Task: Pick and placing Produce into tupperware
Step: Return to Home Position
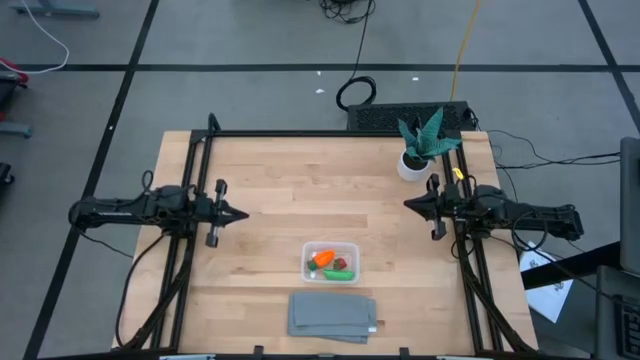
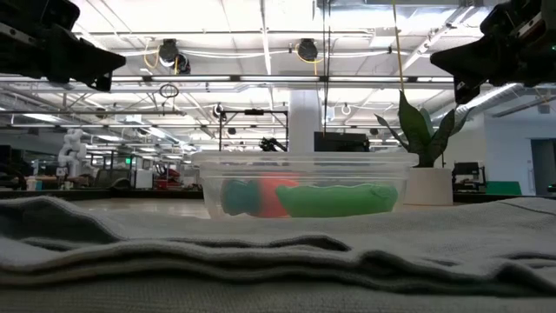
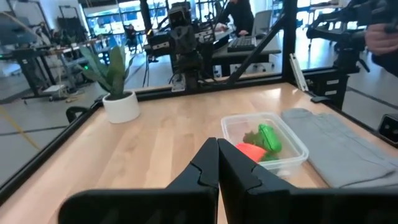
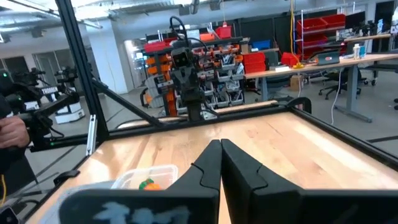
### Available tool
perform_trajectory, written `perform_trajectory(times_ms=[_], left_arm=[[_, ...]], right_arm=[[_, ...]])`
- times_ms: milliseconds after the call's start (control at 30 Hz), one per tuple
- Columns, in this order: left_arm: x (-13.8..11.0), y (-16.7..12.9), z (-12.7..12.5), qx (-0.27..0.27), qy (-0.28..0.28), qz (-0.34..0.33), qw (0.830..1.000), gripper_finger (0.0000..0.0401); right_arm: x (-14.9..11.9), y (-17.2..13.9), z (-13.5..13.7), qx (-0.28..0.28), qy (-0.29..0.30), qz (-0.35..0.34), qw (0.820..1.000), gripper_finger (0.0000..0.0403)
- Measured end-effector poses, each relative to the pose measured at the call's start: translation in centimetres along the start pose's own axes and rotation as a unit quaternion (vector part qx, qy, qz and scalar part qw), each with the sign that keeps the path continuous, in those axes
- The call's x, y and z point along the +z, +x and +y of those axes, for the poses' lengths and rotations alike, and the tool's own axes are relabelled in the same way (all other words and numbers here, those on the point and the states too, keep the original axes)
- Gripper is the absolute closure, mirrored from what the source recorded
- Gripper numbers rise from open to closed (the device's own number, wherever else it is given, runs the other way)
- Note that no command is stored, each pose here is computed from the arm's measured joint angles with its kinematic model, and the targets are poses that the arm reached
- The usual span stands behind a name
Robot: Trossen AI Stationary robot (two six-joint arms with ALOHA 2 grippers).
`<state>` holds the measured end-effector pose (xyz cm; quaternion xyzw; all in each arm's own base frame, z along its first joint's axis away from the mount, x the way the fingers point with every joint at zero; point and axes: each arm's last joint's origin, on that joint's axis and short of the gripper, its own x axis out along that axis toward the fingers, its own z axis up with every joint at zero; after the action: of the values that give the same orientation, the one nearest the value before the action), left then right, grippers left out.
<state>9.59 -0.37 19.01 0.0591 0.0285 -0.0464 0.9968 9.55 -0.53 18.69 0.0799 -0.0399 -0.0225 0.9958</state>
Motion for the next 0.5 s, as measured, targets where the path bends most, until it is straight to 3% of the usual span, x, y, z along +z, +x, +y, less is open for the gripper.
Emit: perform_trajectory(times_ms=[500], left_arm=[[-0.45,-0.01,-0.02,0.003,-0.001,0.023,1.0,0.0401]], right_arm=[[-0.1,0.0,-0.01,0.0,-0.009,0.005,1.0,0.0403]])
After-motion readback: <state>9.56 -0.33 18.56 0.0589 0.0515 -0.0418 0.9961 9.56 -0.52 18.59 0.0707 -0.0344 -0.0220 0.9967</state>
